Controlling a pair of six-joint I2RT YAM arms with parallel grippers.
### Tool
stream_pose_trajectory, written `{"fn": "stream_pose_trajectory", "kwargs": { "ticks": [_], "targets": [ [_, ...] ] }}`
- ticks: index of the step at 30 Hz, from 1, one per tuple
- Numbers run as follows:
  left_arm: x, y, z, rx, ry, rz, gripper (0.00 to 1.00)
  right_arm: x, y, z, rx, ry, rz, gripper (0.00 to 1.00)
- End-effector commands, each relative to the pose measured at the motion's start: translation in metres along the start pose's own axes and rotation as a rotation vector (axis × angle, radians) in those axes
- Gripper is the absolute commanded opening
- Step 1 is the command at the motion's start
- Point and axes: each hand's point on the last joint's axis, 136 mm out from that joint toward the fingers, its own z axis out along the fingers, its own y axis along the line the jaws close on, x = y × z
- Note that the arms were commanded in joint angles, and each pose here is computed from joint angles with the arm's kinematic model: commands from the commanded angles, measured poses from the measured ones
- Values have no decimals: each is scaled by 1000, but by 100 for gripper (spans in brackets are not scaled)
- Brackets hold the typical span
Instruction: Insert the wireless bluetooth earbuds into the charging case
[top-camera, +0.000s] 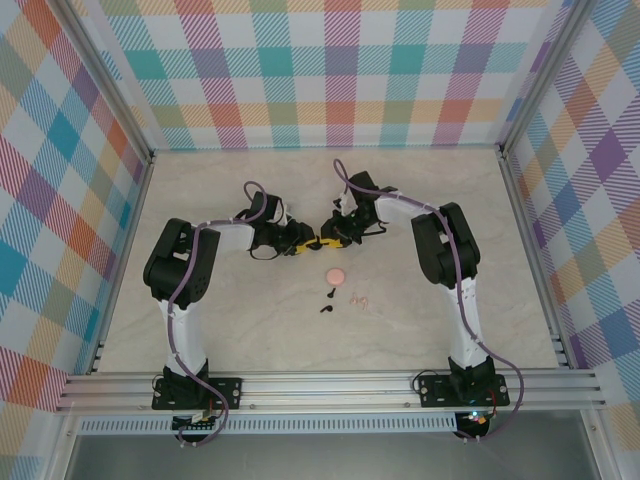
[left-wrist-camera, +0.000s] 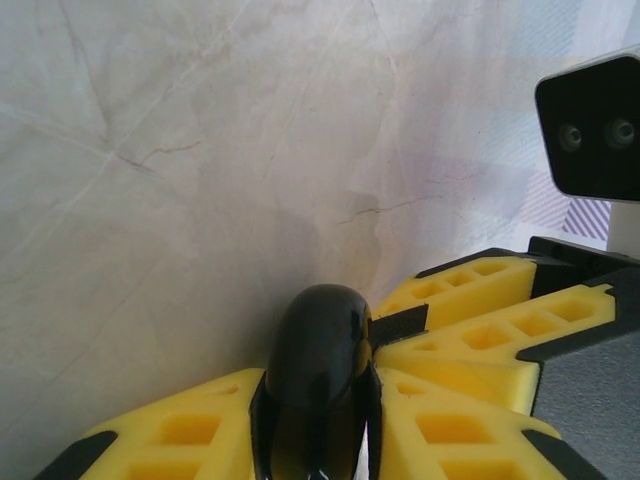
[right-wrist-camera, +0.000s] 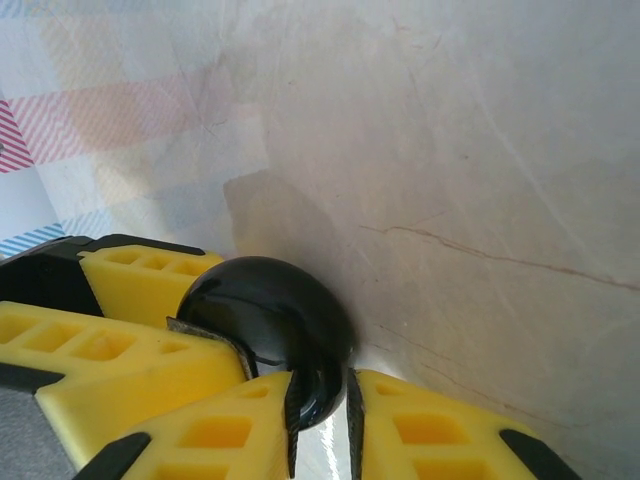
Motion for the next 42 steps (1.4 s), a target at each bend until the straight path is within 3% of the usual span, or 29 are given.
{"fn": "stream_pose_trajectory", "kwargs": {
  "ticks": [1,9,16,27,34,42],
  "targets": [
    [11,-2,10,33,30,-12,30,11,-2,14,-29,47,24,25],
    [9,-4,7,31,1,-9,26,11,4,5,-38,22,12,26],
    [2,-25,-9,61,-48,53,26,5,14,-34,-80,-61,-11,31],
    [-3,-110,-68,226,-173,334,27,13,44,-132,-208,-241,-200,50],
    [10,-180,-130,371,-281,562,29,41,108,-189,-340,-314,-448,58],
    [45,-238,-167,522,-251,708,29,69,165,-225,-457,-338,-628,61]
  ]
}}
